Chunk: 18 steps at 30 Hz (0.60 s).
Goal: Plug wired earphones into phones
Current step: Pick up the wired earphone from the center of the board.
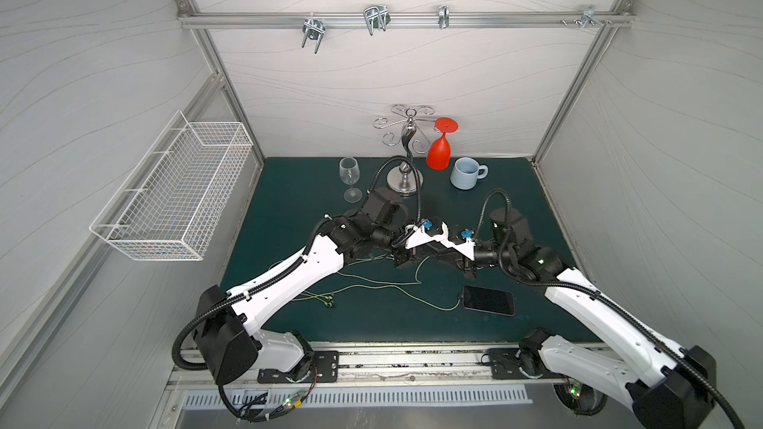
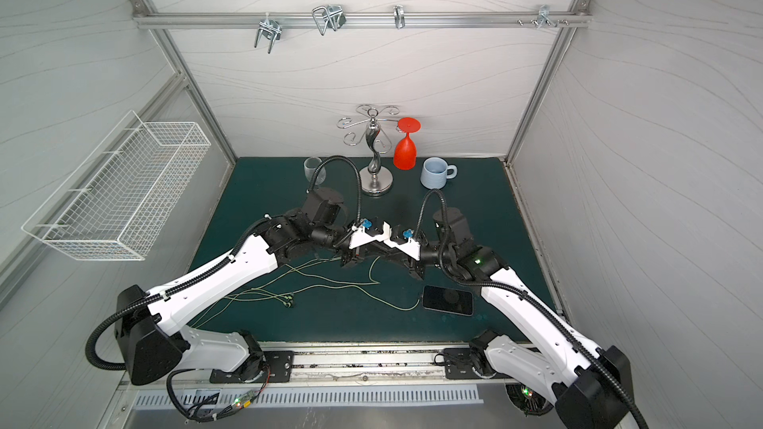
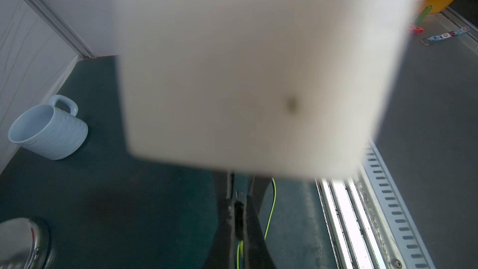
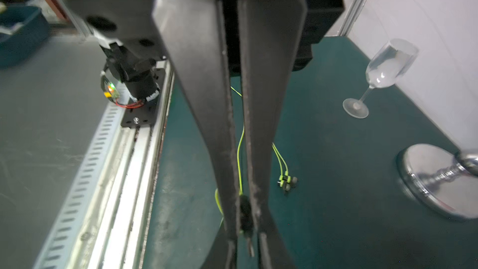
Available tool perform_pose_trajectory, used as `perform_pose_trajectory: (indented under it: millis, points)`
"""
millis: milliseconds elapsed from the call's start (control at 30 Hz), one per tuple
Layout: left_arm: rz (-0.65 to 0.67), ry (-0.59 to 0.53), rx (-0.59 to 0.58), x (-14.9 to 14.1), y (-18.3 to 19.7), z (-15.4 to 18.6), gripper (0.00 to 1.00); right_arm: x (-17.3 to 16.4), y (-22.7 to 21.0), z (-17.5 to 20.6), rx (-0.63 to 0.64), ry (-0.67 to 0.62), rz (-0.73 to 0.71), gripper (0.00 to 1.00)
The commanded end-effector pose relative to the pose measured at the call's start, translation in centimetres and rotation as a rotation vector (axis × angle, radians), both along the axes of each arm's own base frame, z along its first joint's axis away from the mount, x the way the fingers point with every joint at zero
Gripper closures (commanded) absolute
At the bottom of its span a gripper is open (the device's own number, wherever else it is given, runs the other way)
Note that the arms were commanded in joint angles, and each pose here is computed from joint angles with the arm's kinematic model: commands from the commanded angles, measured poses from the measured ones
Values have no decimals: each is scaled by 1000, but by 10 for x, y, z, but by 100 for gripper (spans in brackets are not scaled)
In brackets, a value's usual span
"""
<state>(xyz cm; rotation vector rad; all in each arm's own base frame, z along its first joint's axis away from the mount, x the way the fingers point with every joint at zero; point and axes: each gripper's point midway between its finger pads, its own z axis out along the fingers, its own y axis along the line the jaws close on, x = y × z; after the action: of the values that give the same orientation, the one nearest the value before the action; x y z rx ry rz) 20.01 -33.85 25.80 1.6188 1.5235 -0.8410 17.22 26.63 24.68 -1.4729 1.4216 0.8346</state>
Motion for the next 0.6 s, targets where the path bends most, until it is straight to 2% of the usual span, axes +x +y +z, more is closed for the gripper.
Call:
perform_pose_trajectory:
  millis: [0, 133, 233, 300, 400, 500, 567]
  points:
    - [64, 23, 15, 9, 1, -6, 100, -4, -2, 25, 36, -146, 31, 65]
    - [132, 49, -2, 21, 5, -8, 100, 6, -17, 20, 0, -145, -28, 46]
    - [225, 86, -45, 38, 12, -7, 100, 15, -35, 18, -19, -125, -81, 42]
    - [293, 111, -81, 51, 18, -5, 100, 31, -49, 17, -30, -88, -170, 39]
    - [368, 133, -106, 63, 24, -7, 100, 83, -82, 9, 1, 100, -467, 30]
    - [433, 174, -137, 70, 27, -12, 100, 151, -140, -14, 60, 378, -949, 25]
    - [472, 219, -170, 74, 28, -14, 100, 177, -179, -39, 87, 594, -1197, 23]
